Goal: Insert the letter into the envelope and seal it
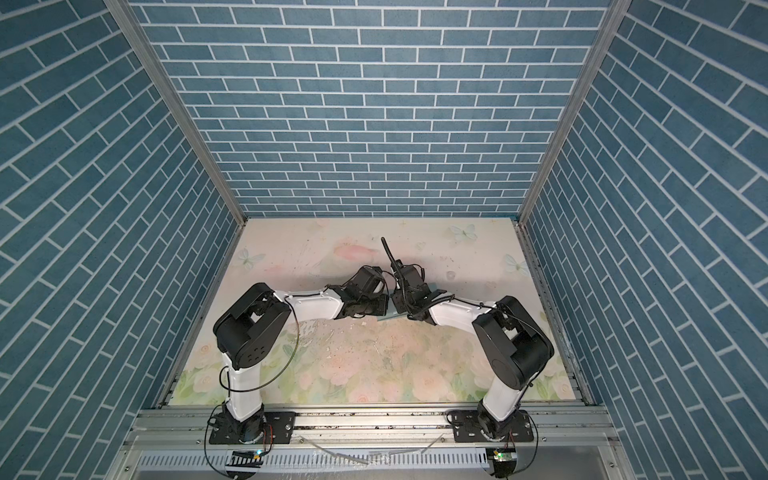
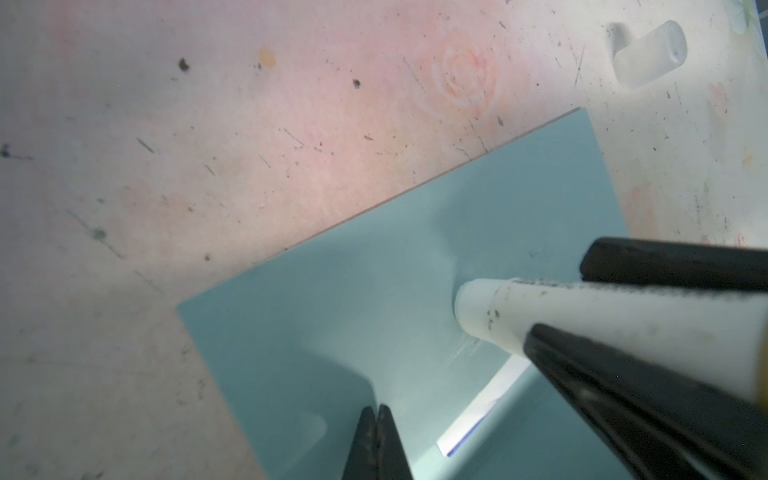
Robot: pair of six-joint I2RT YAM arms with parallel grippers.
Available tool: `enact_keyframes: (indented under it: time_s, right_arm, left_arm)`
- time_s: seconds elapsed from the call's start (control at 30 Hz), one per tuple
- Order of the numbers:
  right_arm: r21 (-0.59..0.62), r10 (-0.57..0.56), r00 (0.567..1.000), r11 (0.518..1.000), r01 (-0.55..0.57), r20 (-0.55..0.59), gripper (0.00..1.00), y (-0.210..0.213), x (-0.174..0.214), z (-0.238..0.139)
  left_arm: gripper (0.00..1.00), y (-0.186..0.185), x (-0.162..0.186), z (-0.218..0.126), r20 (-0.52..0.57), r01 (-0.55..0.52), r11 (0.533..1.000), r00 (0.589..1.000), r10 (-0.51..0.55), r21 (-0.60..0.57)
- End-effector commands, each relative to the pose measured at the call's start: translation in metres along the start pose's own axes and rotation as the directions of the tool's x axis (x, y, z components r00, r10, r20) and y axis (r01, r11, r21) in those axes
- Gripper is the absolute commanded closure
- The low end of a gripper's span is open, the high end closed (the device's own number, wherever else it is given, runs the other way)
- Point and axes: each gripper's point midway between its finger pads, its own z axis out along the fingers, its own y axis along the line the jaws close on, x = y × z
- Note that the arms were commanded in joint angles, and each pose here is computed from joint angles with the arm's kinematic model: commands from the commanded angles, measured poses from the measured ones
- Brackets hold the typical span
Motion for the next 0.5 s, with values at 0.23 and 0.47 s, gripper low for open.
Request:
enact_keyframes:
  time_s: [0.23,0.47]
  right_arm:
    - [0.125,-0.042,0.994,0.991,0.055,-0.105,1.0,-0.036,0.029,-0.003]
    - [0.139,-0.039,0.992,0.989,0.055,-0.116,1.0,-0.041,0.032,-0.003]
  left_arm:
    - [1.0,0.05,0.05,0.015,-0.152,0.016,0.985,0.988,-0.042,-0.171]
    - [1.0,0.05,0.051,0.016,-0.154,0.016,0.985,0.987,-0.043,-0.17]
